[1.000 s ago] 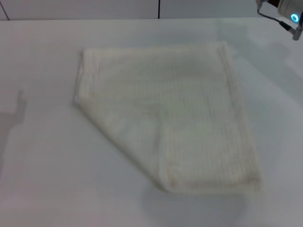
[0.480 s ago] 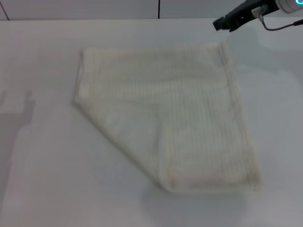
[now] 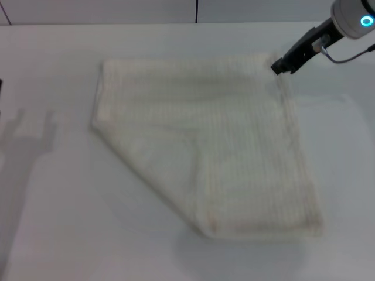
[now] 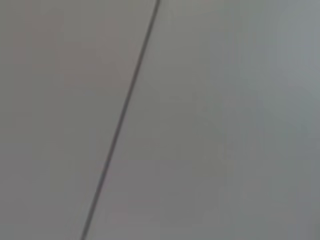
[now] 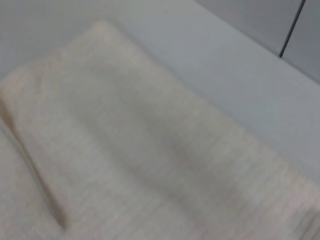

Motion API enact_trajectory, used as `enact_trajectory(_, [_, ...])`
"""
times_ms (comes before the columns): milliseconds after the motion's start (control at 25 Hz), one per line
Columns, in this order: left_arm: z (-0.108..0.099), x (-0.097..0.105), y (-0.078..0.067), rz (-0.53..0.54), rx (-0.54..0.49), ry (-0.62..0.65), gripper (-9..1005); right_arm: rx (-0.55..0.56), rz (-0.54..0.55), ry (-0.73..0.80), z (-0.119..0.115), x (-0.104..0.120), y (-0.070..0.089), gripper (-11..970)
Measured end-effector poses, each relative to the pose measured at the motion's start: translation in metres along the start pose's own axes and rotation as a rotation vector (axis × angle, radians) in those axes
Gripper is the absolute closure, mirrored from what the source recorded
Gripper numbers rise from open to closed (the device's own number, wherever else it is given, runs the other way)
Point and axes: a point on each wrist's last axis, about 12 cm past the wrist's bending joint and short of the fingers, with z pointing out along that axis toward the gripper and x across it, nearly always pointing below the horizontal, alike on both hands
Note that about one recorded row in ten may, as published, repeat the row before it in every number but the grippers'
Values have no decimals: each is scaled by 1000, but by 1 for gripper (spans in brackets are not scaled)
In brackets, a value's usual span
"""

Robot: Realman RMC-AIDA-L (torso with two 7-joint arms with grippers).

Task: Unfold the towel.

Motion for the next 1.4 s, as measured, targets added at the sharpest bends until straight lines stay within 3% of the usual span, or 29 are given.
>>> enact_trajectory(280, [11,2,-7,12,92,20,398,-16,36,16,8,16,1,960])
enact_trajectory(1040, [12,6,-20,1,208,55,399,-7,125,22,30,48,4,960])
enact_trajectory(1400, [10,7,-24,-1,239,68,403,97,154,-171,31,45,2,959])
